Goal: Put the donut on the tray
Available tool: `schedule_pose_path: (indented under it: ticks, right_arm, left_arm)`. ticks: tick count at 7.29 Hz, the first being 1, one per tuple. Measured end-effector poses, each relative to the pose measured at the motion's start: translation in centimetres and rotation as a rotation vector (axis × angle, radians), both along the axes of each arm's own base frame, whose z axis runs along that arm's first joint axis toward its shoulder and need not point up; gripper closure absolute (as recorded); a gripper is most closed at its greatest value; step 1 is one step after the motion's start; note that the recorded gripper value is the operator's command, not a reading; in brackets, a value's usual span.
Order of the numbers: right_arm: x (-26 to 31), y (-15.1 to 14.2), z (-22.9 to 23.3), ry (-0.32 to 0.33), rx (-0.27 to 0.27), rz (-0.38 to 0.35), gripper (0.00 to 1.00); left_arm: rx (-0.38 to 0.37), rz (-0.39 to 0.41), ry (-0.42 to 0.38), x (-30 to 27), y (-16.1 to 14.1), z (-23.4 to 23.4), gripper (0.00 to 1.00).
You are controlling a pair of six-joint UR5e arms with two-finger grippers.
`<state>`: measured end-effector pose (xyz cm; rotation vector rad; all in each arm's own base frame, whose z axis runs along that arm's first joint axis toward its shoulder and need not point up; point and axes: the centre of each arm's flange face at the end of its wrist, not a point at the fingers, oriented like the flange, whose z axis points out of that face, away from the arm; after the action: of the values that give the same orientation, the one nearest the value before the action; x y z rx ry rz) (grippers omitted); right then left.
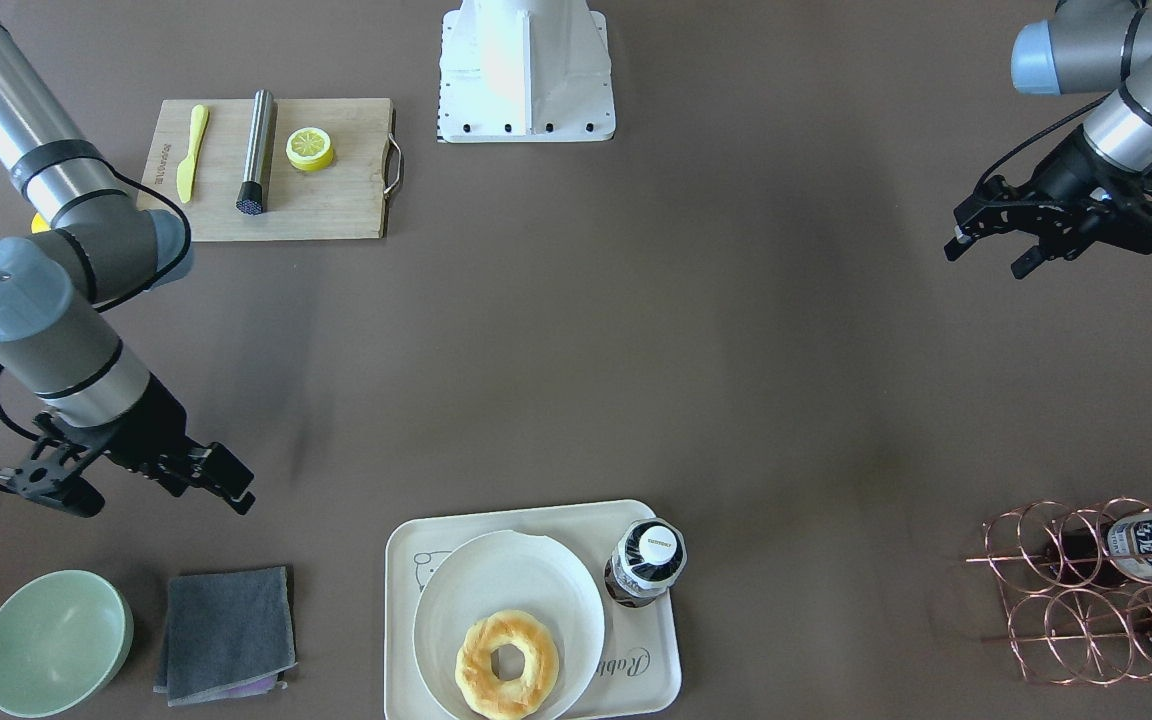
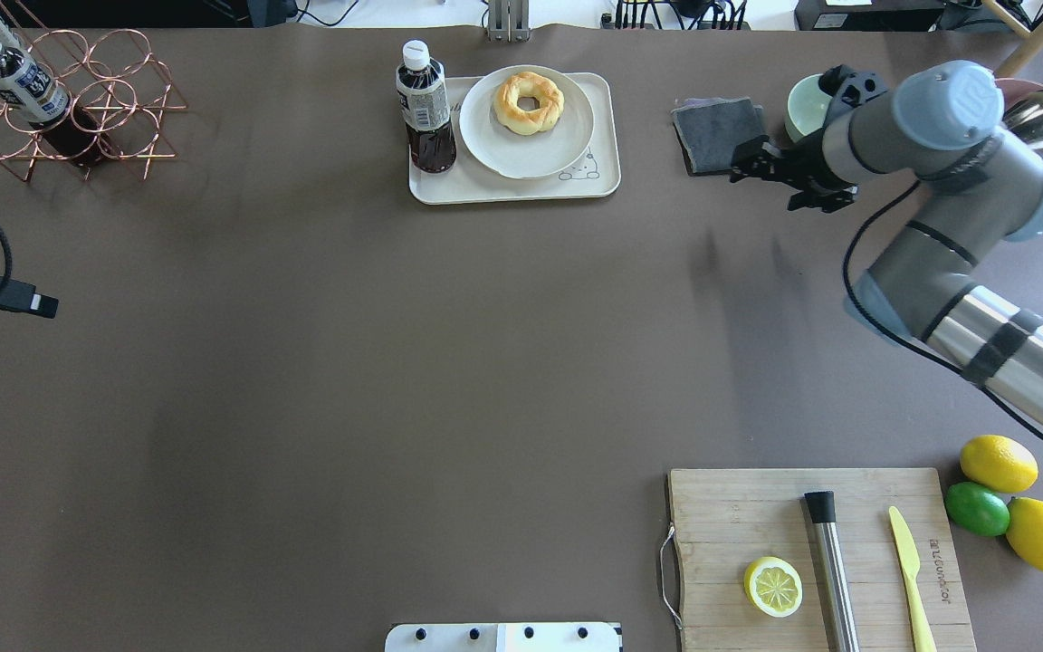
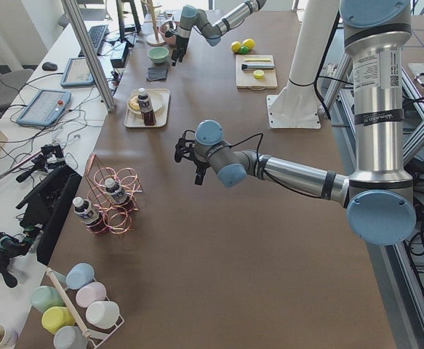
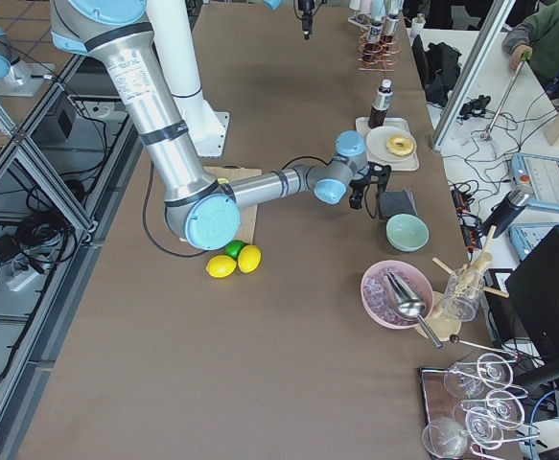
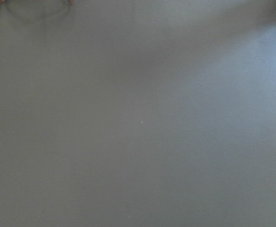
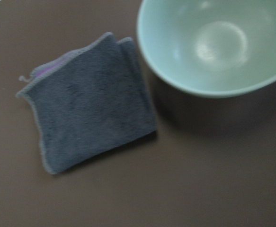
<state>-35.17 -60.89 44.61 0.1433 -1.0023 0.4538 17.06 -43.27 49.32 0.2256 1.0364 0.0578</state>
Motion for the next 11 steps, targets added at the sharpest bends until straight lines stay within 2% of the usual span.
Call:
schedule_pose_path:
  ticks: [2, 4, 6, 8, 10, 11]
  right_arm:
    - [12.9, 3.5, 10.5, 0.123, 0.088, -0.121, 0.0]
    - [26.6, 7.9, 19.5, 0.228, 0.177, -0.231, 0.0]
    - [37.0, 10.5, 23.6, 0.301, 0.206, -0.314, 0.0]
    - [43.3, 11.7, 22.8, 0.338, 0.166, -0.381, 0.0]
    - [45.1, 13.0, 19.6, 0.344, 0.101, -0.407, 0.0]
    - [45.3, 14.1, 19.6, 0.342, 0.072, -0.414, 0.0]
  left_arm:
    - [0.059, 0.027, -0.034, -6.7, -1.1, 5.5, 0.02]
    - [0.101, 0.044, -0.107, -13.3, -1.8, 9.5, 0.02]
    - [0.108, 0.087, -0.202, -20.1, -2.5, 11.8, 0.02]
    - [0.064, 0.108, -0.281, -24.4, -3.1, 12.6, 0.02]
    - [0.014, 0.111, -0.296, -25.4, -2.4, 14.0, 0.02]
    - [-0.012, 0.113, -0.293, -25.6, -1.5, 15.3, 0.02]
